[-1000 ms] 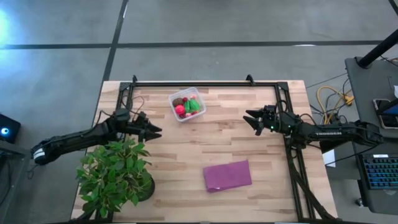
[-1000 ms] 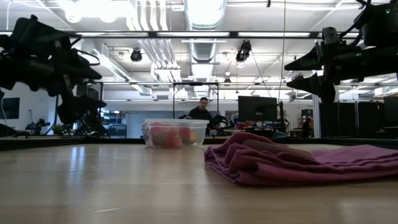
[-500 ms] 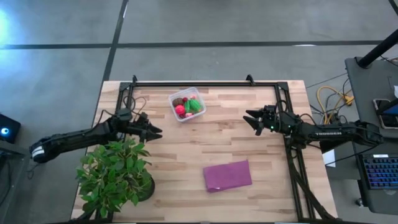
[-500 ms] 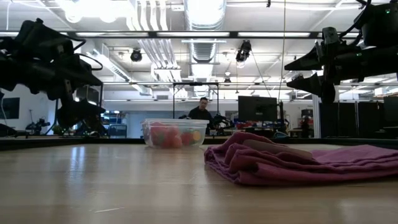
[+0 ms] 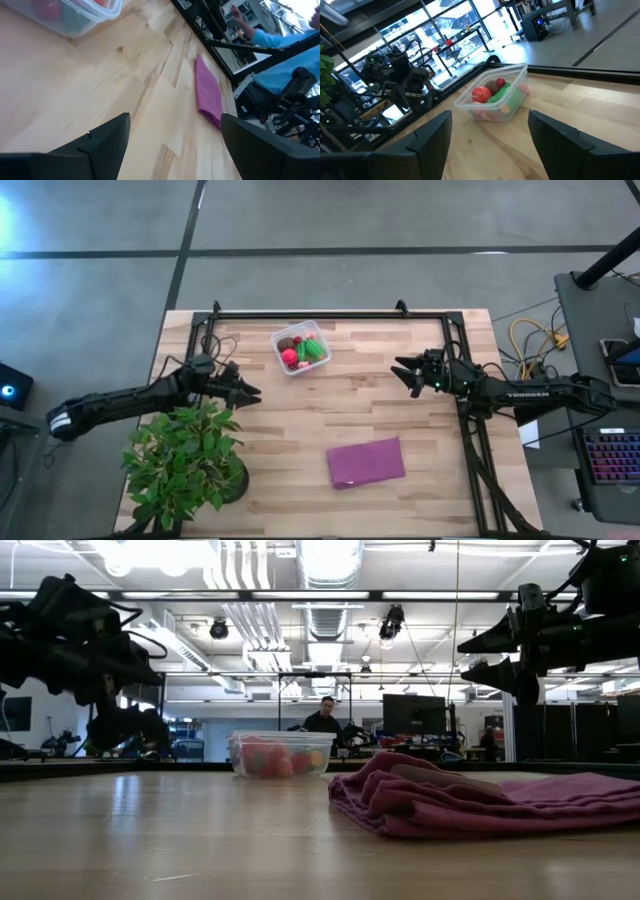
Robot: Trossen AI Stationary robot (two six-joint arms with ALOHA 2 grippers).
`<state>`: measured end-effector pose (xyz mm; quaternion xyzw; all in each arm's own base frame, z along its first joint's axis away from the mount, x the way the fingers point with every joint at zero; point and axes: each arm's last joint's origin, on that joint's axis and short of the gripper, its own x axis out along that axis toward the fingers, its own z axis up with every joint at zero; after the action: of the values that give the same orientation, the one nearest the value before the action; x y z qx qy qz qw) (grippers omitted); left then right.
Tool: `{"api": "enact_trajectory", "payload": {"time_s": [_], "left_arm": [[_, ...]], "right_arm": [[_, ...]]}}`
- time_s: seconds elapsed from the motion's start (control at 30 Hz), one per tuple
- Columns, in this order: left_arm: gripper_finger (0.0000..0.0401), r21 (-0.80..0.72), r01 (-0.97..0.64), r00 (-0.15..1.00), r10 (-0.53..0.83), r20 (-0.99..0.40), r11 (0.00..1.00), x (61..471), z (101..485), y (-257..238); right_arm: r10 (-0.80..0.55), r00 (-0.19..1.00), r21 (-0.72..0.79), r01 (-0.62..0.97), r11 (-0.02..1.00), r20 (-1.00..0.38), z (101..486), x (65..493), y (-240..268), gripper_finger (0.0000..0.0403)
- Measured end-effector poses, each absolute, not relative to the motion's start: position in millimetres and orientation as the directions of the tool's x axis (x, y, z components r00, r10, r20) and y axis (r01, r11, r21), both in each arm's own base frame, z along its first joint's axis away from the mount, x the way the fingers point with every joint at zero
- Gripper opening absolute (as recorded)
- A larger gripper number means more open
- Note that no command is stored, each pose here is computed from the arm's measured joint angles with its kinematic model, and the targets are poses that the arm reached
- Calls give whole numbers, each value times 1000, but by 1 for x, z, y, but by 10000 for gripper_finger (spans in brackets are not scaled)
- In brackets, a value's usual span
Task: Pick and placing Produce into tupperware
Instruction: Return to Home Position
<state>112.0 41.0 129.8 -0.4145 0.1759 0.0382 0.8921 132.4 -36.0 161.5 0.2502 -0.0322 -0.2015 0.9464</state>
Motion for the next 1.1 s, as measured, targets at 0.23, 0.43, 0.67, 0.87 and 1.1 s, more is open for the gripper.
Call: {"api": "enact_trajectory", "payload": {"time_s": [0.23, 0.43, 0.67, 0.87, 1.1], "left_arm": [[295, -727, -222, 931, -80, -356, 649, 112, 128, 41], [295, -727, -222, 931, -80, -356, 649, 112, 128, 41], [295, -727, -223, 931, -80, -356, 649, 112, 128, 41], [295, -727, -223, 931, -80, -356, 649, 112, 128, 41], [295, -727, -222, 931, -80, -356, 649, 112, 128, 41]], "right_arm": [[-398, 917, 486, 366, 793, -40, 161, 132, -36, 254], [-398, 916, 487, 366, 793, -40, 161, 132, -36, 254], [-398, 916, 486, 366, 793, -40, 161, 132, -36, 254], [-398, 916, 486, 366, 793, -40, 161, 132, -36, 254], [-398, 917, 486, 366, 793, -40, 161, 132, -36, 254]]}}
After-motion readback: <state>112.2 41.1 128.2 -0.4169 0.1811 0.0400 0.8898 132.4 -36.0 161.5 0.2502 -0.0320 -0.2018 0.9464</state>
